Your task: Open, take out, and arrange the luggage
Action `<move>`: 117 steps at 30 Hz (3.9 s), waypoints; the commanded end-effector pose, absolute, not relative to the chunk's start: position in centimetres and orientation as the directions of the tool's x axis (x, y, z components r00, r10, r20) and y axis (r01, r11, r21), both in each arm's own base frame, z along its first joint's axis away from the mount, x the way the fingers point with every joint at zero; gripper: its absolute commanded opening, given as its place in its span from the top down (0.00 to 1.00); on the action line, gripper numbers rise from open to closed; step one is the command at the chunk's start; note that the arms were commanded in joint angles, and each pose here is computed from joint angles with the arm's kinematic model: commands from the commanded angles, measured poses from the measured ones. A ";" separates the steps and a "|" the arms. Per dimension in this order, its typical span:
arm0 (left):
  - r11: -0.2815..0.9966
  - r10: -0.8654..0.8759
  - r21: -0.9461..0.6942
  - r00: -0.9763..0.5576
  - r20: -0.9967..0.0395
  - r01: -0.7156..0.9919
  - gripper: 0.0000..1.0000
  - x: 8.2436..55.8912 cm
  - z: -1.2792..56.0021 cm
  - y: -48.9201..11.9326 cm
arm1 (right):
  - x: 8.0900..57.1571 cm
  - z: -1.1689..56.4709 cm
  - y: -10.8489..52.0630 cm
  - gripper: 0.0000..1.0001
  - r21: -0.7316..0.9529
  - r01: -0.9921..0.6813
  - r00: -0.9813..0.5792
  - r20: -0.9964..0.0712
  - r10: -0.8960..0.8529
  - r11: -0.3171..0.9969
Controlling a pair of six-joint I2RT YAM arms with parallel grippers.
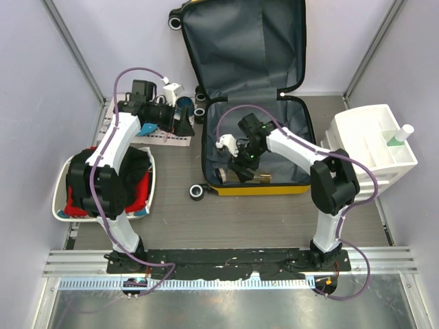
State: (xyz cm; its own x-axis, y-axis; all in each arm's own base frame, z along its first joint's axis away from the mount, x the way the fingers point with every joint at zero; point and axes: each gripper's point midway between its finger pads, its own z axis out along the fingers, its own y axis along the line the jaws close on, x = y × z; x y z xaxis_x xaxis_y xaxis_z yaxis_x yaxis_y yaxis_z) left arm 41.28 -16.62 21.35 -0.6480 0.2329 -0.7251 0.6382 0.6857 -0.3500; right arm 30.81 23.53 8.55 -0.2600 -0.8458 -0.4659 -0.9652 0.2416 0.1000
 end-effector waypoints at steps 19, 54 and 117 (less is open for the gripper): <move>0.669 0.133 -0.343 -0.560 -0.818 0.660 0.00 42.4 25.0 -17.6 | 33.2 2.2 21.9 0.93 -0.121 -0.965 -0.183 -0.330 -0.926 0.233; -0.333 0.417 0.660 0.733 -0.537 0.673 0.07 31.8 20.9 -31.0 | 30.0 18.6 25.4 0.99 0.628 -0.720 -0.661 -0.492 -0.566 0.296; 0.424 -0.124 -0.306 -0.280 -0.952 0.852 1.00 40.2 29.7 -35.8 | 41.5 34.9 12.8 0.12 0.547 -0.480 -0.464 -0.822 0.330 0.686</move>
State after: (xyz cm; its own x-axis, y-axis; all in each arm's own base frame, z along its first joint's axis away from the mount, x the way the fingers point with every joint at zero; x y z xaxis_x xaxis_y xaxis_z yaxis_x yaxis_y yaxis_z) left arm 39.09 -34.10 20.95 -0.3551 0.1248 -0.9265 0.8372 0.4834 -0.2557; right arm 40.33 13.18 35.92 -0.4856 0.2583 -0.8352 -0.5494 0.6529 0.5214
